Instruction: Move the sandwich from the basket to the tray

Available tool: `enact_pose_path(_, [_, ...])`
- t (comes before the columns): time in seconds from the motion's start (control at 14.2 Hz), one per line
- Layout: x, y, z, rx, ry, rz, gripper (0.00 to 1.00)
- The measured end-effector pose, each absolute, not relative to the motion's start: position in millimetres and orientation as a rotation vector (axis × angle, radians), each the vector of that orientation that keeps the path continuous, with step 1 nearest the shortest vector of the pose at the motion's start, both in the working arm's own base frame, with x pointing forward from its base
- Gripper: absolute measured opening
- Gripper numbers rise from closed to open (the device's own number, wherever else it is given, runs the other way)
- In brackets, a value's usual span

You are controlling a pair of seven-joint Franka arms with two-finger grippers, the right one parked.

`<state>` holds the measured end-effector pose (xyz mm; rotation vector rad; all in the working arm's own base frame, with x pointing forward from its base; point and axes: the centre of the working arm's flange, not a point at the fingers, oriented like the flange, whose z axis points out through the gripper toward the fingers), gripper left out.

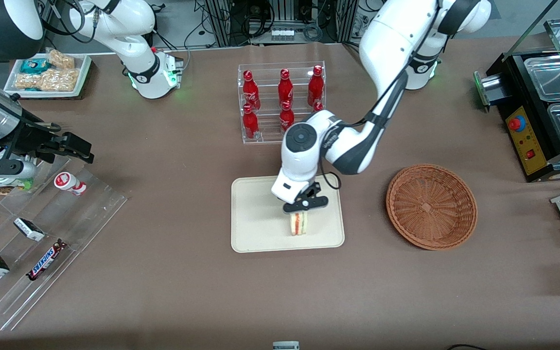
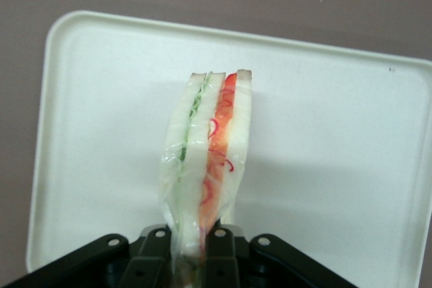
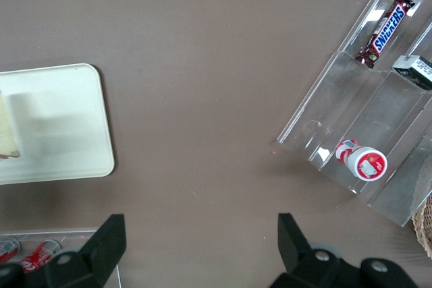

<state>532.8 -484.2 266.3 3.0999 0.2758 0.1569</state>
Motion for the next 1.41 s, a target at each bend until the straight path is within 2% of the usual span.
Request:
enact_pose_path(0.28, [523.6, -494.3, 241.5, 3.116, 0.224, 0.163, 0.15])
enact_pose_path(0.42, [521.6, -499.4, 236.4, 3.097, 0.228, 0.181, 0.30])
enact_pose_path(0.56, [527.8, -499.9, 246.8, 3.080, 0.245, 0.208, 0.50])
enact_pose_path(0.71, [539.2, -495.1, 276.7, 3.070, 0.273, 0.241, 0.70])
enact_pose_path(0.92, [565.3, -457.9, 354.1, 3.062, 0.382, 0.277, 0.99])
enact_pose_path(1.13, [577.9, -408.0, 420.8, 3.082, 0.503, 0.266, 1.00])
enact_pose_path(1.41, [600.8, -331.8, 417.6, 3.182, 0.539, 0.149, 1.00])
